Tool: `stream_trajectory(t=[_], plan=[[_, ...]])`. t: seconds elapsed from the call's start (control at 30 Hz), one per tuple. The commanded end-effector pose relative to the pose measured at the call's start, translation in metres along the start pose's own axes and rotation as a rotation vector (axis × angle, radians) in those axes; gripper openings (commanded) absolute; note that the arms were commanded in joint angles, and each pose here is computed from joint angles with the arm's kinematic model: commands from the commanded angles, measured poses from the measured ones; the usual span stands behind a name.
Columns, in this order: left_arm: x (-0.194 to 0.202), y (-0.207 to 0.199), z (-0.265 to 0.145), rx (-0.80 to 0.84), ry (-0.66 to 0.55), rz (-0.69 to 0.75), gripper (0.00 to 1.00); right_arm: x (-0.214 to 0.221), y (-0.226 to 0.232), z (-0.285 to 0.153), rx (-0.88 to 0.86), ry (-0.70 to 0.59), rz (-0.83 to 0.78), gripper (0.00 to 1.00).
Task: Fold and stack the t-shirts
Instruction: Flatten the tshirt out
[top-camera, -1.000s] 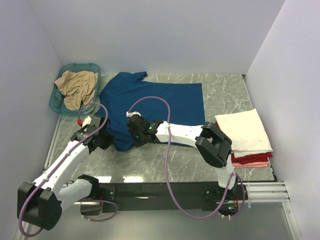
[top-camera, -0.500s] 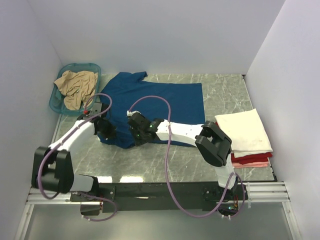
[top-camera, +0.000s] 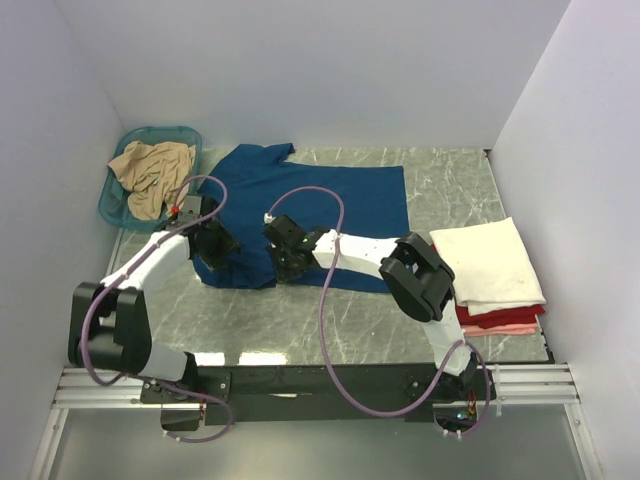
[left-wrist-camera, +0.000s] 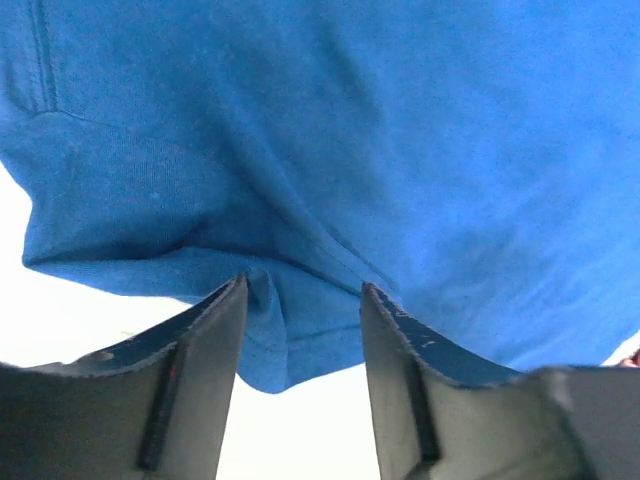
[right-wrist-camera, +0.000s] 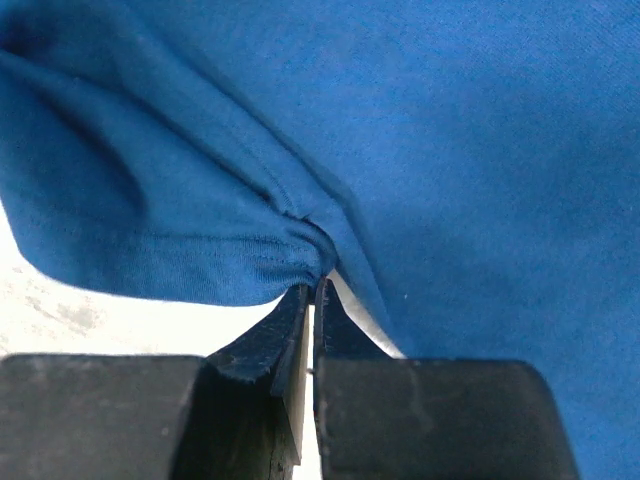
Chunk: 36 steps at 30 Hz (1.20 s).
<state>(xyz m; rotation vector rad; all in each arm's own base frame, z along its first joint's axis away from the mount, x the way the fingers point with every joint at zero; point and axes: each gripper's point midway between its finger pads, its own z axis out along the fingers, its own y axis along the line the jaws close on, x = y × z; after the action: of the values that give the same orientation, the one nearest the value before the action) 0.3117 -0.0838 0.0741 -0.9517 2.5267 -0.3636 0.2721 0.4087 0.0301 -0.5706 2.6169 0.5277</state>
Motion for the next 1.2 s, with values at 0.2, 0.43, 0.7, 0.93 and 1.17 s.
stream_trajectory(t=[0.2, 0.43, 0.7, 0.93, 1.17], plan=[[0.018, 0.028, -0.023, 0.026, -0.051, -0.017, 0.47, -0.022, -0.001, 0.008, -0.057, -0.018, 0.044, 0.02], [0.033, 0.039, -0.015, 0.037, -0.042, -0.029, 0.31, -0.021, 0.0, 0.012, -0.071, -0.006, 0.057, 0.01], [0.031, 0.03, -0.005, 0.06, -0.027, -0.02, 0.33, -0.022, 0.002, 0.011, -0.08, -0.006, 0.062, 0.01], [0.029, 0.021, 0.007, 0.071, -0.012, -0.002, 0.33, -0.02, 0.004, 0.009, -0.089, 0.0, 0.07, 0.01], [0.025, 0.01, 0.009, 0.095, -0.014, 0.012, 0.37, -0.018, 0.003, 0.004, -0.094, -0.003, 0.074, 0.01]])
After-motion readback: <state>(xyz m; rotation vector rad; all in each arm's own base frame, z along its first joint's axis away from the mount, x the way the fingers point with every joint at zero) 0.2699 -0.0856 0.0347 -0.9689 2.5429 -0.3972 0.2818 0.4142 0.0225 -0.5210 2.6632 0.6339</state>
